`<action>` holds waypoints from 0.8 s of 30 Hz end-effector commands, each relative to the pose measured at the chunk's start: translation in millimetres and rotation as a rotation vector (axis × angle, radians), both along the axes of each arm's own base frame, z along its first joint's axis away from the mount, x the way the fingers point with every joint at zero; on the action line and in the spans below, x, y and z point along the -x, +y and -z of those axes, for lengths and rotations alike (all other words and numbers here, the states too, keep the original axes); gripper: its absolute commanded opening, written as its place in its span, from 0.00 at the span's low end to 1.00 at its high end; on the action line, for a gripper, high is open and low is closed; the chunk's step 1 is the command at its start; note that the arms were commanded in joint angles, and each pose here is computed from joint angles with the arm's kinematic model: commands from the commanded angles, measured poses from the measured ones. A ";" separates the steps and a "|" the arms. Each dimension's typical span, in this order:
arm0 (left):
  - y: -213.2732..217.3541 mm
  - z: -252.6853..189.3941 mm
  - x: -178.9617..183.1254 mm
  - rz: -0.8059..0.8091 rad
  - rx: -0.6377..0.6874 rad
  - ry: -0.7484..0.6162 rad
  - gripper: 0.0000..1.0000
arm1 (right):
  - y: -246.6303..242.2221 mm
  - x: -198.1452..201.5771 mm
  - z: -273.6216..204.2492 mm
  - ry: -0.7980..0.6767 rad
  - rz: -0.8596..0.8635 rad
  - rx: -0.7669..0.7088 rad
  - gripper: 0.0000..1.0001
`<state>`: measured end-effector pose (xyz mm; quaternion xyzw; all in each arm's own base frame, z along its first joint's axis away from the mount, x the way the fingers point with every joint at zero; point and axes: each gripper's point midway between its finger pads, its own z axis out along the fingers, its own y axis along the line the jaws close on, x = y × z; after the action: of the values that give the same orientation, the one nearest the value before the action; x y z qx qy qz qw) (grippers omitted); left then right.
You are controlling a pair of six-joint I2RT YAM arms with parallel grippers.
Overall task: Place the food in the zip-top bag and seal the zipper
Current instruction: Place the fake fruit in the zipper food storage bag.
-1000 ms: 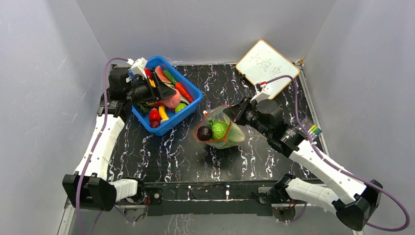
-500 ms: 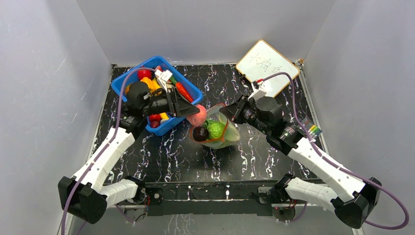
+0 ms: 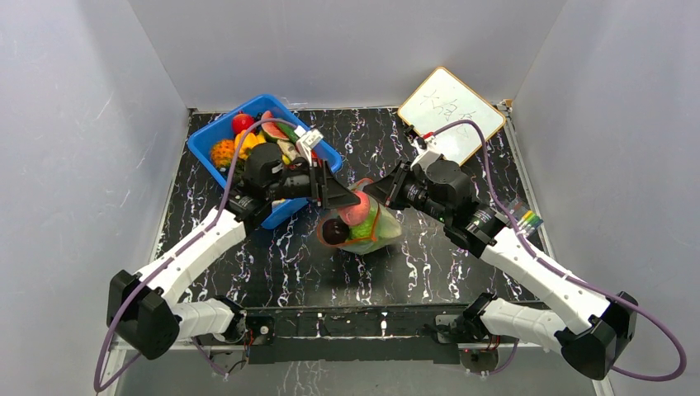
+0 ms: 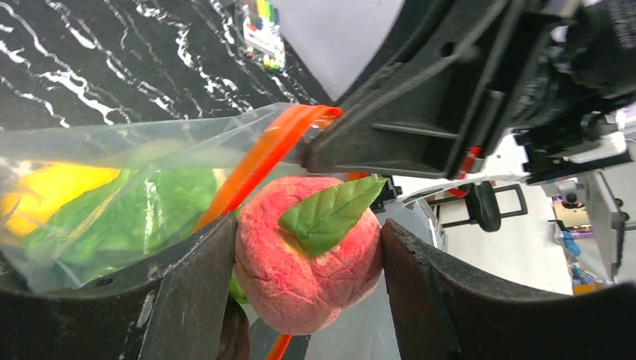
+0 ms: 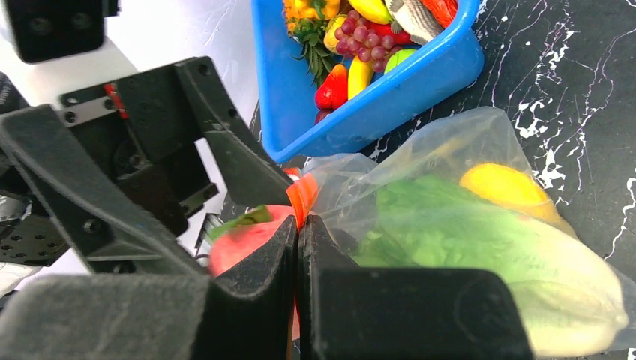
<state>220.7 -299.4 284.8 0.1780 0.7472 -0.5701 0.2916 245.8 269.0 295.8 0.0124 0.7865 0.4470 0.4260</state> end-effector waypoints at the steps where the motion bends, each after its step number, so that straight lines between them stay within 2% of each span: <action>1: -6.1 14.6 -10.3 -0.026 -0.079 -0.039 0.32 | 6.4 4.6 -69.7 -0.166 -0.037 -0.140 0.00; 7: 0.1 45.9 -25.6 -0.137 -0.257 -0.033 0.31 | 10.0 8.4 -68.1 -0.169 -0.064 -0.138 0.00; 11: 0.8 51.4 -31.4 -0.164 -0.302 -0.038 0.33 | 13.5 9.9 -65.5 -0.174 -0.083 -0.136 0.00; 14: -3.6 48.7 -28.1 -0.153 -0.296 -0.035 0.47 | 14.0 8.0 -62.4 -0.170 -0.077 -0.131 0.00; 19: -7.5 30.7 -13.2 -0.113 -0.209 -0.026 0.77 | 4.8 -3.5 -58.3 -0.151 0.013 -0.125 0.00; 24: -8.1 18.5 -3.7 -0.094 -0.163 -0.014 0.84 | 4.1 -3.1 -64.1 -0.148 0.024 -0.164 0.00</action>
<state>239.9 -305.1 237.8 0.1590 0.8227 -0.4552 0.3013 246.5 271.3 300.2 0.0110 0.7802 0.4495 0.4349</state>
